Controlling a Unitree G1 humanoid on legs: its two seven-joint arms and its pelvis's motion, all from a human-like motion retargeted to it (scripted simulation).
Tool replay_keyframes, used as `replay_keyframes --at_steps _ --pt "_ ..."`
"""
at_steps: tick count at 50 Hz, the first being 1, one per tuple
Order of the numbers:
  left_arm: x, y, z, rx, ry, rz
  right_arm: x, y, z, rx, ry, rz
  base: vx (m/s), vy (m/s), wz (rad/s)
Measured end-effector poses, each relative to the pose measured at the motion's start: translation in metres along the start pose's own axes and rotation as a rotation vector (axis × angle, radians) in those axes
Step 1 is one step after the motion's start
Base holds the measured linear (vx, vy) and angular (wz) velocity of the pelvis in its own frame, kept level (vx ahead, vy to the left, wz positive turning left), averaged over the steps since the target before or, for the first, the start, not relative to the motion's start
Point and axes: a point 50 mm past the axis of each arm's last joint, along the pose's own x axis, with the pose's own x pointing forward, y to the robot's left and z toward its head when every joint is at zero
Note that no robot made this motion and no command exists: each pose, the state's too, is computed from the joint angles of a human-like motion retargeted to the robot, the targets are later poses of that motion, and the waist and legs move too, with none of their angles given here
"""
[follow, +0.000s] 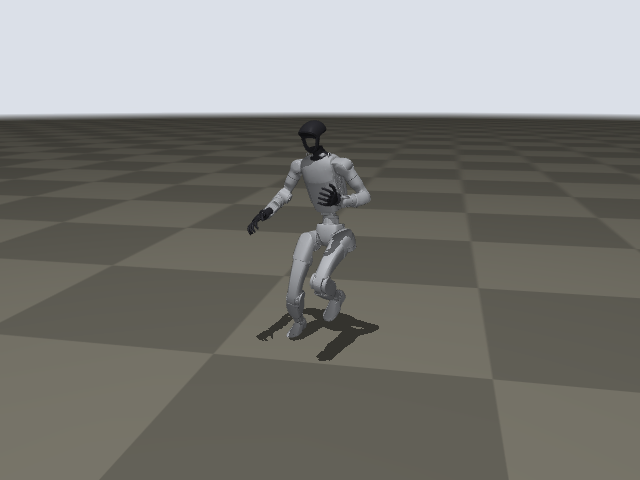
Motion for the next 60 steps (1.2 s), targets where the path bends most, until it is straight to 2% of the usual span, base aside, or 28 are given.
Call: replay_keyframes --at_steps 2,5,9,13,15,18,22,25,27,29,32,37,42,45,47,50,52,55,57,60 --pt "-0.006 0.015 0.014 0.093 -0.009 -0.01 0.019 -0.026 0.077 0.082 -0.279 -0.124 0.34 0.0 0.73" --pt "-0.012 0.028 0.027 0.277 0.03 -0.11 -0.001 -0.058 0.162 0.271 -0.625 -0.232 0.42 0.11 1.48" --pt "-0.03 0.046 0.027 0.399 0.167 -0.138 -0.046 -0.082 0.224 0.417 -0.995 -0.195 0.52 0.24 2.69" --pt "-0.036 0.042 0.018 0.3 0.243 -0.154 -0.091 -0.089 0.25 0.431 -1.265 -0.158 0.6 0.25 3.23" --pt "-0.031 0.029 0.01 0.251 0.232 -0.221 -0.096 -0.086 0.236 0.488 -1.247 -0.126 0.59 0.21 2.94" --pt "-0.04 0.012 -0.024 0.246 0.349 -0.31 -0.082 -0.053 0.172 0.524 -0.889 -0.119 0.48 0.18 3.18" --pt "-0.026 -0.023 -0.045 0.185 0.315 -0.425 -0.075 -0.02 0.088 0.513 -0.413 -0.285 0.28 -0.04 3.33" --pt "0.012 -0.086 -0.044 0.058 0.181 -0.493 -0.071 0.003 0.015 0.34 -0.011 -0.469 0.17 -0.36 3.75" --pt "0.031 -0.139 -0.026 0.019 0.03 -0.611 -0.076 0.012 -0.031 0.189 0.177 -0.443 0.33 0.03 3.39" --pt "0.038 -0.167 -0.007 -0.026 -0.088 -0.686 -0.094 0.004 -0.058 0.072 0.231 -0.426 0.64 0.47 2.05" --pt "0.048 -0.15 0.005 -0.021 -0.148 -0.667 -0.131 -0.019 -0.07 0.019 0.224 -0.382 0.87 0.24 0.84" --pt "0.046 -0.109 -0.002 0.045 -0.129 -0.56 -0.201 -0.038 -0.095 0.032 0.412 -0.105 0.99 0.14 1.04" --pt "0.036 -0.109 -0.008 -0.021 -0.075 -0.512 -0.261 0.006 -0.1 0.392 0.642 0.221 1.05 -0.01 1.67" --pt "0.022 -0.101 -0.02 -0.033 0.013 -0.466 -0.272 0.028 -0.103 0.363 0.697 0.335 0.88 -0.11 0.79" --pt "0.014 -0.085 -0.025 -0.004 0.025 -0.366 -0.264 0.047 -0.111 0.403 0.734 0.257 0.75 -0.12 0.3" --pt "0.01 -0.047 -0.024 0.094 -0.011 -0.147 -0.198 0.063 -0.114 0.517 0.688 -0.09 0.64 -0.11 -0.58" --pt "0.004 -0.012 -0.024 0.125 0.042 -0.024 -0.111 0.034 -0.093 0.464 0.462 -0.251 0.63 -0.02 -1.63" --pt "-0.015 0.026 -0.013 0.215 0.128 -0.008 -0.01 -0.043 -0.01 0.347 0.026 -0.378 0.84 0.05 -0.92" --pt "-0.023 0.036 0.0 0.314 0.185 -0.124 0.015 -0.084 0.049 0.294 -0.204 -0.455 1.05 0.09 0.45" --pt "-0.035 0.048 0.0 0.405 0.339 -0.254 0.013 -0.123 0.121 0.209 -0.48 -0.515 1.1 0.12 0.92"
